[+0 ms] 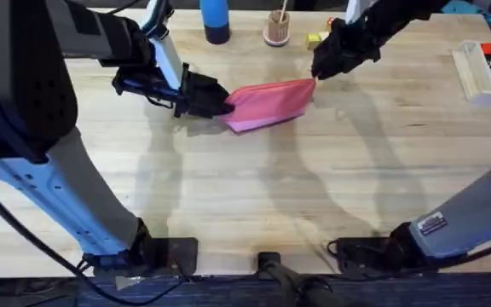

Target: Unzip the bag, pick up the pens from the table one at a time and place them inside, then zip the bag closed.

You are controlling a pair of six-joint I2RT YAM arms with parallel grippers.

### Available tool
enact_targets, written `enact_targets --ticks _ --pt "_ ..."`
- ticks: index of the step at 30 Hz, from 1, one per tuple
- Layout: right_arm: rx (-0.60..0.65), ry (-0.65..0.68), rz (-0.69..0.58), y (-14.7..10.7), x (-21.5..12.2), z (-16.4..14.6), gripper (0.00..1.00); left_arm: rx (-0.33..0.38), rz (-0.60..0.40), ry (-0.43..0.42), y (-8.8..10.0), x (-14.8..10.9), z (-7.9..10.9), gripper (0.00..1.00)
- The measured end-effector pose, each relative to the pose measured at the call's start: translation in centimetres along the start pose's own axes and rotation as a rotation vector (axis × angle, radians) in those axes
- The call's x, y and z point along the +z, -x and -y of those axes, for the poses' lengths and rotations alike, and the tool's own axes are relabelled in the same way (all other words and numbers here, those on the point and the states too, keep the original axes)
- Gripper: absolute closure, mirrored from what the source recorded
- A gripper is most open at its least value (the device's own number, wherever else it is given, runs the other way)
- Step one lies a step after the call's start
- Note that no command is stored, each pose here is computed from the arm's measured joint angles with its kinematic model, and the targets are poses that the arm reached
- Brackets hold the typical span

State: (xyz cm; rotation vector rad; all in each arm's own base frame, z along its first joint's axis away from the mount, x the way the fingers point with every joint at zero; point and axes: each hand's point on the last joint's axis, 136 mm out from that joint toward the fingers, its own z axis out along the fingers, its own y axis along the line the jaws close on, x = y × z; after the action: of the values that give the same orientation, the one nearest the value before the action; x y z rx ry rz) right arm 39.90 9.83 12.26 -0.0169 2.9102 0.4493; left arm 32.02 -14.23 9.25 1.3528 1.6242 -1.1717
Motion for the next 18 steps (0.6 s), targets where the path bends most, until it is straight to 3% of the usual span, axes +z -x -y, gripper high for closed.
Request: enact_targets --ticks 9,18 --pt "0.005 -0.01 -0.005 -0.1 0.1 0.3 0.969 0.0 0.0 0.0 0.0 0.0 0.0 0.957" --pt "0.064 -0.03 -0.077 -0.5 2.8 2.7 0.969 0.0 -0.006 -0.001 -0.1 0.0 0.0 0.957"
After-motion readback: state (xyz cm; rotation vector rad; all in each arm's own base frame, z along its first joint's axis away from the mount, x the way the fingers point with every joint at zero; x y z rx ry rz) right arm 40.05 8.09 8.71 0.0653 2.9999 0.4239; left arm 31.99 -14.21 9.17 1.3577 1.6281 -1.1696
